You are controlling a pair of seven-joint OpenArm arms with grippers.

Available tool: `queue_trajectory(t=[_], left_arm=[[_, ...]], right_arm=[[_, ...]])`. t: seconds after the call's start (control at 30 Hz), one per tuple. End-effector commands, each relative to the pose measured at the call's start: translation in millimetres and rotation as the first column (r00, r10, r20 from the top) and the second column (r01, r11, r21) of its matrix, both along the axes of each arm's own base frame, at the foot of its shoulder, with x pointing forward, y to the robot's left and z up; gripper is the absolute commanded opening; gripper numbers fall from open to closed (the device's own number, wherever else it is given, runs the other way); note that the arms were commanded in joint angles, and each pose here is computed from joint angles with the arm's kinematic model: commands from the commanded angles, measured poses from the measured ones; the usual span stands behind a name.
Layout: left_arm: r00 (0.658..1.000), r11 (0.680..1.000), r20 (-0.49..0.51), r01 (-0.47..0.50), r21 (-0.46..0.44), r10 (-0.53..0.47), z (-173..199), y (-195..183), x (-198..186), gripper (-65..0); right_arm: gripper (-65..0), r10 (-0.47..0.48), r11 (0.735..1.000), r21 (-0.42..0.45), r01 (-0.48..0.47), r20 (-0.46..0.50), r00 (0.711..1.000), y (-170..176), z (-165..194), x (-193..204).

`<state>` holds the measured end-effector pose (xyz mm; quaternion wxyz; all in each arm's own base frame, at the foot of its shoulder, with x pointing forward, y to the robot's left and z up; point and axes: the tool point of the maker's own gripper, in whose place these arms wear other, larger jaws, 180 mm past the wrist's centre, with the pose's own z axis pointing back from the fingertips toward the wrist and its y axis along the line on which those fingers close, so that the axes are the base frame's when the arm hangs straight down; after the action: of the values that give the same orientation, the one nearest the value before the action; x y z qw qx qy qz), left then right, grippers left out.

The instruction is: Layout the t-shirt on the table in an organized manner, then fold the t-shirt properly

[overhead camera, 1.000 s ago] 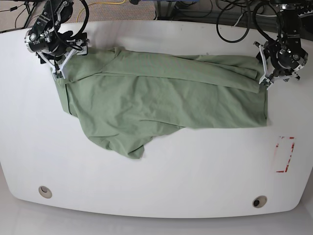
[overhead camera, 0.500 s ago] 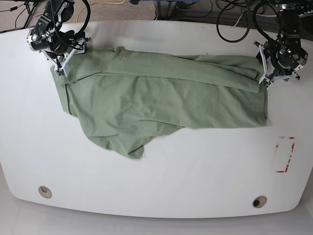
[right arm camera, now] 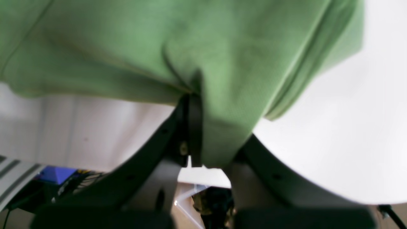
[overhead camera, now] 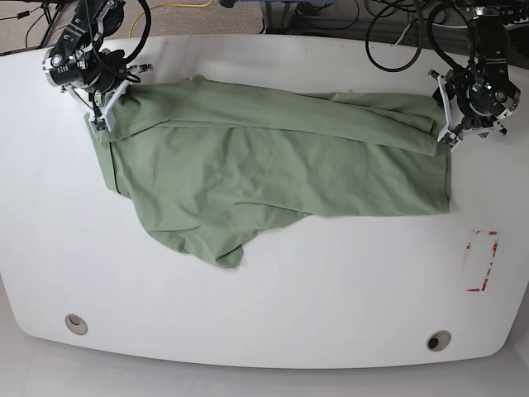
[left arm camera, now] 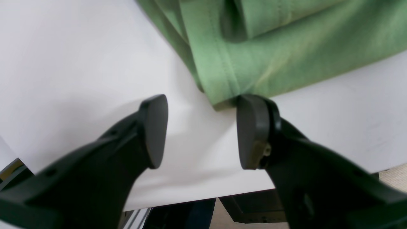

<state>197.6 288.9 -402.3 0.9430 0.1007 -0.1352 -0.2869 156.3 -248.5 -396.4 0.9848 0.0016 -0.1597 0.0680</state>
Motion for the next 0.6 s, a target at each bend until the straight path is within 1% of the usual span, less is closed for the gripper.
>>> queue_trajectory(t=[0.0, 0.4, 0.57], left_arm=[[1.0, 1.0, 0.027, 0.006, 0.019, -0.007, 9, 5, 7, -32.5], [1.0, 1.0, 0.026, 0.008, 0.018, -0.008, 9, 5, 7, -32.5], [1.0, 1.0, 0.026, 0.008, 0.02, -0.008, 9, 5, 7, -32.5]], right_arm=[[-61.7, 0.013, 0.999, -0.035, -0.012, 0.044, 0.999, -4, 14, 8], [-61.7, 0.021, 0.999, -0.04, -0.018, 0.091, 0.996, -3, 23, 25], [-61.7, 0.021, 0.999, -0.041, -0.016, 0.129, 0.991, -3, 31, 39]])
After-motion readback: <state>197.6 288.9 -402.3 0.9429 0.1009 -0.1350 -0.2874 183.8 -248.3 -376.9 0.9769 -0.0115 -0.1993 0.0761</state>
